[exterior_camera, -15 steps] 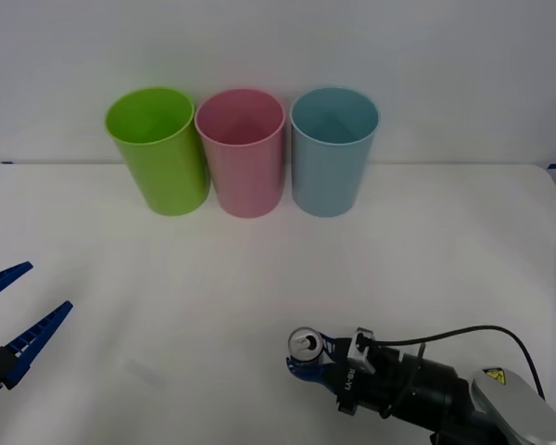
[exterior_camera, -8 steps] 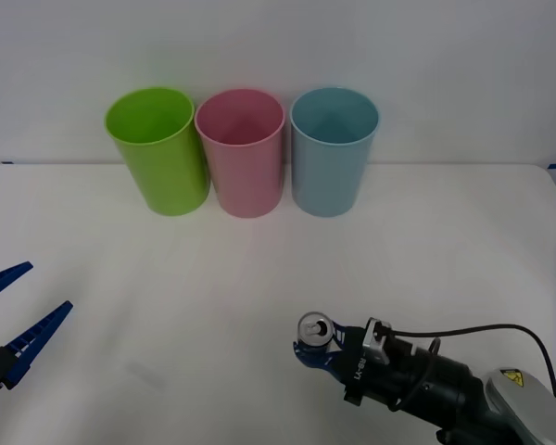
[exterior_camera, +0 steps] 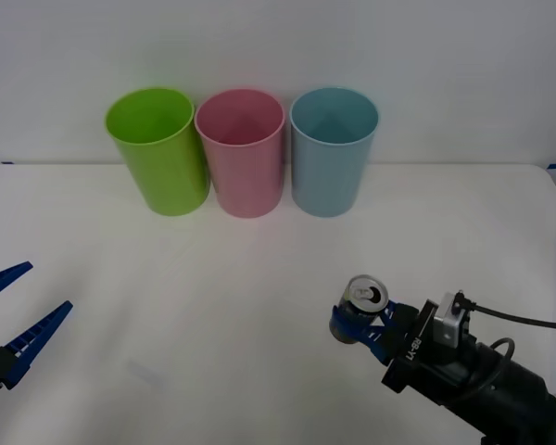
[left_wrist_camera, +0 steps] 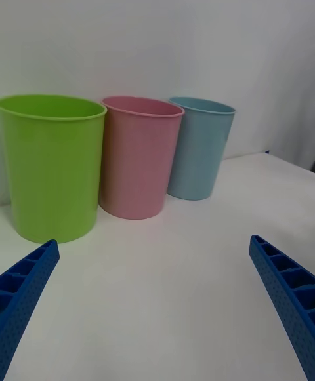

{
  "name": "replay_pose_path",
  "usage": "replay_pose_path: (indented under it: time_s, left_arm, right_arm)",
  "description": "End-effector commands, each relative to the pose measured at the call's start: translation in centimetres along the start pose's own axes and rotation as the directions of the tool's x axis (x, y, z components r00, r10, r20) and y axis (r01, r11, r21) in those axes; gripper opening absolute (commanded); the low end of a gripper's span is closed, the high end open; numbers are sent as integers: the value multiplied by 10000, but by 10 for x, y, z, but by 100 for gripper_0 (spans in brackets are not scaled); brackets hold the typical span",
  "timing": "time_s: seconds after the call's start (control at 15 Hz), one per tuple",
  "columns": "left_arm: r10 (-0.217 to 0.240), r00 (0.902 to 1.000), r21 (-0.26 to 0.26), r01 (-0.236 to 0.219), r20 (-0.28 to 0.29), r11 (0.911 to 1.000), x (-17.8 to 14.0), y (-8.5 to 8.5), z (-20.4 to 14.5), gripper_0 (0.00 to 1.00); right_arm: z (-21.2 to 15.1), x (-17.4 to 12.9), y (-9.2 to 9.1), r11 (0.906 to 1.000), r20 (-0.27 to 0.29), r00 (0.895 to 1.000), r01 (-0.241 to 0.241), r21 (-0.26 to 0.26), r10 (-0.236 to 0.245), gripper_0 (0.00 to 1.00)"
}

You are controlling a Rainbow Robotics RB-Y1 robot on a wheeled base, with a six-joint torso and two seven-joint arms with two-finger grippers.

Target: Grasp the object on the table and drop it into the matching bin: aluminum can to the light blue bin, PET bottle to the pink bin.

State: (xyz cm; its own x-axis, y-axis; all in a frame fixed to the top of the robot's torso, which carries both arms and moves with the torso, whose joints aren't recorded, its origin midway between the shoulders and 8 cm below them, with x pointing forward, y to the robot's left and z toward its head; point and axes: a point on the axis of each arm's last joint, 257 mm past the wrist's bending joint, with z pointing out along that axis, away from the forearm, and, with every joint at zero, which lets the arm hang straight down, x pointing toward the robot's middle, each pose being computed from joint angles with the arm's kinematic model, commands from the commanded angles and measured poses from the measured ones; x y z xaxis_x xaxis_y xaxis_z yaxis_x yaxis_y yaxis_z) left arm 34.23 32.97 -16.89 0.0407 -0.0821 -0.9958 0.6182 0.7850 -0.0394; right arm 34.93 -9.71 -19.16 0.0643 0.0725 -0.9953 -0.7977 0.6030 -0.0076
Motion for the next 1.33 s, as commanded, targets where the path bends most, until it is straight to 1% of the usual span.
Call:
replay_pose_path:
  time_s: [0.07, 0.27, 0.33, 0.47, 0.53, 0.6, 0.73, 0.87, 1.0, 1.07, 1.2, 1.33]
  left_arm:
    - [0, 10000, 0, 0, 0, 10000, 0, 0, 0, 100]
    - [0, 10000, 0, 0, 0, 10000, 0, 0, 0, 100]
    - [0, 10000, 0, 0, 0, 10000, 0, 0, 0, 100]
    - [0, 10000, 0, 0, 0, 10000, 0, 0, 0, 100]
    - [0, 10000, 0, 0, 0, 10000, 0, 0, 0, 100]
    - [0, 10000, 0, 0, 0, 10000, 0, 0, 0, 100]
    - [0, 10000, 0, 0, 0, 10000, 0, 0, 0, 100]
    - [0, 10000, 0, 0, 0, 10000, 0, 0, 0, 100]
    - [0, 10000, 0, 0, 0, 10000, 0, 0, 0, 100]
    - [0, 10000, 0, 0, 0, 10000, 0, 0, 0, 100]
    - [0, 10000, 0, 0, 0, 10000, 0, 0, 0, 100]
    - [0, 10000, 0, 0, 0, 10000, 0, 0, 0, 100]
  right_arm:
    - [-13, -35, -13, 9964, 386, 9982, -496, 692, 470, 0]
    - [-21, -73, -30, 9921, 868, 9942, -720, 1031, 631, 0]
    - [-22, -87, -36, 9918, 1042, 9931, -647, 1101, 532, 0]
    - [-17, -108, -46, 9930, 1304, 9908, -512, 1061, 372, 0]
    - [-13, -119, -52, 9941, 1422, 9898, -245, 1057, 93, 0]
    - [-9, -132, -63, 9925, 1525, 9880, 58, 1220, -246, 0]
    - [0, -152, -78, 9889, 1682, 9835, 427, 1422, -667, 0]
    - [9, -162, -92, 9868, 1722, 9815, 577, 1511, -838, 0]
    - [22, -166, -111, 9852, 1712, 9800, 752, 1539, -1015, 0]
    - [33, -169, -122, 9838, 1678, 9790, 895, 1554, -1155, 0]
    - [54, -171, -141, 9821, 1614, 9788, 1006, 1590, -1264, 0]
    - [78, -173, -162, 9770, 1563, 9774, 1137, 1802, -1426, 0]
